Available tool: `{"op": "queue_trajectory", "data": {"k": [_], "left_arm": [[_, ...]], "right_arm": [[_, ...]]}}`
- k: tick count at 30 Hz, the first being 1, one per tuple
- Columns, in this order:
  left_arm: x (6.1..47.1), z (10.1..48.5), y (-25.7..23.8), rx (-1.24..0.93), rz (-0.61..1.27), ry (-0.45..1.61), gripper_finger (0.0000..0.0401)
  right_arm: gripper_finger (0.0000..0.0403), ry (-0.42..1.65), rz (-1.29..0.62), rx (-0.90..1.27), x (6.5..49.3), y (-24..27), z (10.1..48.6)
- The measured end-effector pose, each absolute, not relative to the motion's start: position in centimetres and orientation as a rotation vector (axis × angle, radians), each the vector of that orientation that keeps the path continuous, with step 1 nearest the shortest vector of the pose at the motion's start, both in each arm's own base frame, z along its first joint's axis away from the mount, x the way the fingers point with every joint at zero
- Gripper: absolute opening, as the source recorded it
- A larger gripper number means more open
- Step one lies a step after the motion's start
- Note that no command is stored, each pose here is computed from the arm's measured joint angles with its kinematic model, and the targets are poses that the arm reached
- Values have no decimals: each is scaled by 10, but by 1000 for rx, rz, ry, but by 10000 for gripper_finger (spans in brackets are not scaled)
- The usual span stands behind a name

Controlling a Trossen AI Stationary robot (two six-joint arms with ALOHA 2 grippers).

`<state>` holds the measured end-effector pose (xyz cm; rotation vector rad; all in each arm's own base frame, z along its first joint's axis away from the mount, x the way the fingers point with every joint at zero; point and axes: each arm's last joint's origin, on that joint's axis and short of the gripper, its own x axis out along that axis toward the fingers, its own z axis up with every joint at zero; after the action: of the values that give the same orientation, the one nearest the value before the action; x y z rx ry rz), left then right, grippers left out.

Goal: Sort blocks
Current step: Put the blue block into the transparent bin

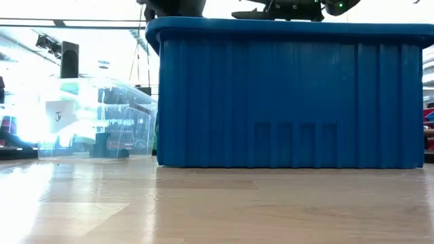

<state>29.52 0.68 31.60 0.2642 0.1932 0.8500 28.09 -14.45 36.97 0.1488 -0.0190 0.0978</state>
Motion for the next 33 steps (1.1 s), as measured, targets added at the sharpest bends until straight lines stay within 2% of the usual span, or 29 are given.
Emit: {"op": "queue_trajectory", "data": {"k": [4, 8, 11, 21, 24, 27, 33], "left_arm": [[276, 326, 15, 309, 915, 358, 142], [254, 353, 22, 232, 924, 370, 142], [240, 358, 24, 172, 933, 384, 142], [193, 341, 27, -6, 981, 598, 142], [191, 335, 28, -42, 961, 661, 143], [191, 328, 29, -98, 923, 730, 158], [187, 321, 29, -189, 979, 776, 199]], "right_arm": [[276, -3, 79, 106, 280, -147, 367], [280, 6, 54, 35, 279, -150, 366], [286, 7, 32, -20, 279, -150, 366], [298, 85, 5, -41, 278, -152, 357], [297, 198, -2, -168, 273, -148, 349], [301, 365, -87, -283, 270, -144, 338], [314, 625, -201, -271, 256, -136, 324]]}}
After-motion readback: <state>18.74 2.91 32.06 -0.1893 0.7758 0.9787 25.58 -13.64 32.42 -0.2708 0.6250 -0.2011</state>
